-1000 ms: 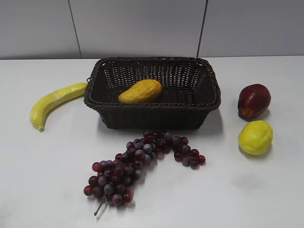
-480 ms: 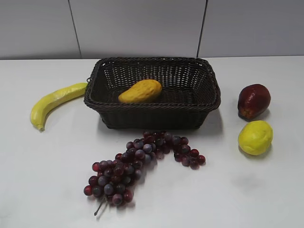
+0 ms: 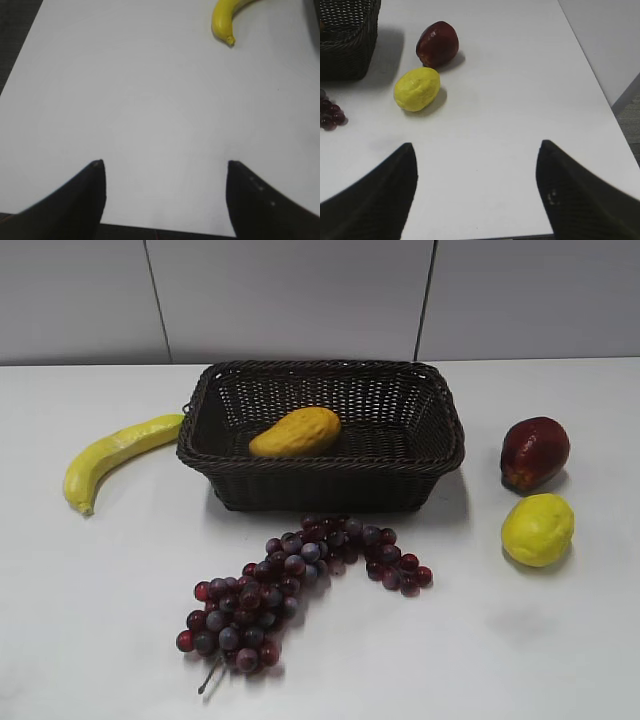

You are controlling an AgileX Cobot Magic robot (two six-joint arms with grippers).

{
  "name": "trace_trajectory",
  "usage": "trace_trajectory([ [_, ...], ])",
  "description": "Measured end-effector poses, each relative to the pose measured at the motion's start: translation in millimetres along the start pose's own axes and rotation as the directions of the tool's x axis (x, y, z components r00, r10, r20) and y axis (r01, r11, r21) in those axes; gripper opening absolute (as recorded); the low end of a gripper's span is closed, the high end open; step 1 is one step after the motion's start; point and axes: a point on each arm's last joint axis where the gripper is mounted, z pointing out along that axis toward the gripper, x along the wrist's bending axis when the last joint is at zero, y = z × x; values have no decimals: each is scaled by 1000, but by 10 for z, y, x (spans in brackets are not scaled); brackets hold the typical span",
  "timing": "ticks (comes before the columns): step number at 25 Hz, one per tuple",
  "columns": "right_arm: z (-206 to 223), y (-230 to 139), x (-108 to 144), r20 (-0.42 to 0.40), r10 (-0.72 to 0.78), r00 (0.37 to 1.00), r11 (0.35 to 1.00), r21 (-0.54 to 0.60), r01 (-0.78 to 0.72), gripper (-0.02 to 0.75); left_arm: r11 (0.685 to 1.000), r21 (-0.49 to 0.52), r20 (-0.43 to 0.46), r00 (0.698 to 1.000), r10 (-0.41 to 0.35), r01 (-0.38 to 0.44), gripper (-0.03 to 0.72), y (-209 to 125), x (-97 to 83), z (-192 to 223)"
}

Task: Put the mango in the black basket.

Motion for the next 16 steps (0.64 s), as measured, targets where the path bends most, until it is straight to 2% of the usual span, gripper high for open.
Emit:
trace_trajectory([
  [3, 0, 0, 0, 0, 0, 1000, 1000, 0, 0, 569, 1000, -18, 6, 1000, 7, -7, 555, -11, -4, -21],
  [10, 0, 0, 0, 0, 0, 1000, 1000, 0, 0, 569, 989, -148, 6, 1000, 6, -5, 555, -115, -37, -175],
  [16, 1, -1, 0, 0, 0, 1000, 1000, 0, 0, 569, 988, -157, 8, 1000, 6, -4, 555, -127, -41, -188],
])
